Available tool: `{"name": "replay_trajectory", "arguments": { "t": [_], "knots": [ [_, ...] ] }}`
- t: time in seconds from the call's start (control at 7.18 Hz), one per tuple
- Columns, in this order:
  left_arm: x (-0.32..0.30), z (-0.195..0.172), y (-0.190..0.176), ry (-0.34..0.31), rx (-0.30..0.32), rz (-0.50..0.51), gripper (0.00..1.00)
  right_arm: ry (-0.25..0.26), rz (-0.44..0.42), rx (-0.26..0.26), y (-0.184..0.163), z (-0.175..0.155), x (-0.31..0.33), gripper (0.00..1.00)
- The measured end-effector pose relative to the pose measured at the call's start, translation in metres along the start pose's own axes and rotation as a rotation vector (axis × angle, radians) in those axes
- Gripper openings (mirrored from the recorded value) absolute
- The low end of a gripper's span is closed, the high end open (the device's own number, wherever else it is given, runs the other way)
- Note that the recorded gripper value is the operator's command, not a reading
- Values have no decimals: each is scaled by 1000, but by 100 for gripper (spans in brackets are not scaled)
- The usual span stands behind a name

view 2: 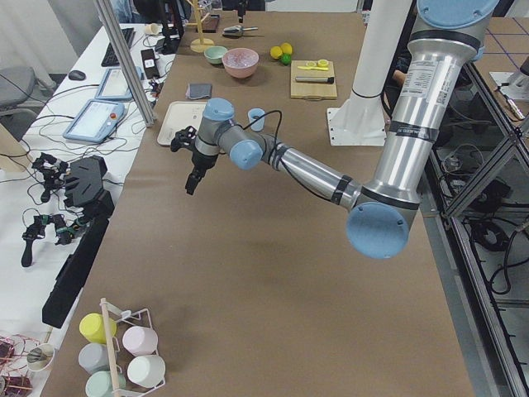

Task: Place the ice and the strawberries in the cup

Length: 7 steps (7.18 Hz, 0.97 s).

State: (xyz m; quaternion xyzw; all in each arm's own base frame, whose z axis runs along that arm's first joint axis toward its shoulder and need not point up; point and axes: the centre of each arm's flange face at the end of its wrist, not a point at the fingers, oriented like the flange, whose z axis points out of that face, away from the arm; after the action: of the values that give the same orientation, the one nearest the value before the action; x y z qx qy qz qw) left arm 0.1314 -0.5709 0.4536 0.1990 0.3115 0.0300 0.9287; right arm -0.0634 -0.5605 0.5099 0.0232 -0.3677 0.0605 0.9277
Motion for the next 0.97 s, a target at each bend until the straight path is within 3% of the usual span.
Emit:
{"name": "replay_trajectory", "arguments": {
  "t": [0.28,0.42,0.7,0.97],
  "knots": [
    [-121,-21,52,-42,-45,9,98,23,-26,-22,0,8,61,99],
    [-152,-28,73,-46,-60,-2,98,30,-55,-33,0,9,108,99],
    [-168,-27,97,26,-98,-30,98,34,-30,-49,22,11,185,99],
    [-177,-20,111,46,-131,-43,98,37,16,-38,35,4,217,99]
  ]
}}
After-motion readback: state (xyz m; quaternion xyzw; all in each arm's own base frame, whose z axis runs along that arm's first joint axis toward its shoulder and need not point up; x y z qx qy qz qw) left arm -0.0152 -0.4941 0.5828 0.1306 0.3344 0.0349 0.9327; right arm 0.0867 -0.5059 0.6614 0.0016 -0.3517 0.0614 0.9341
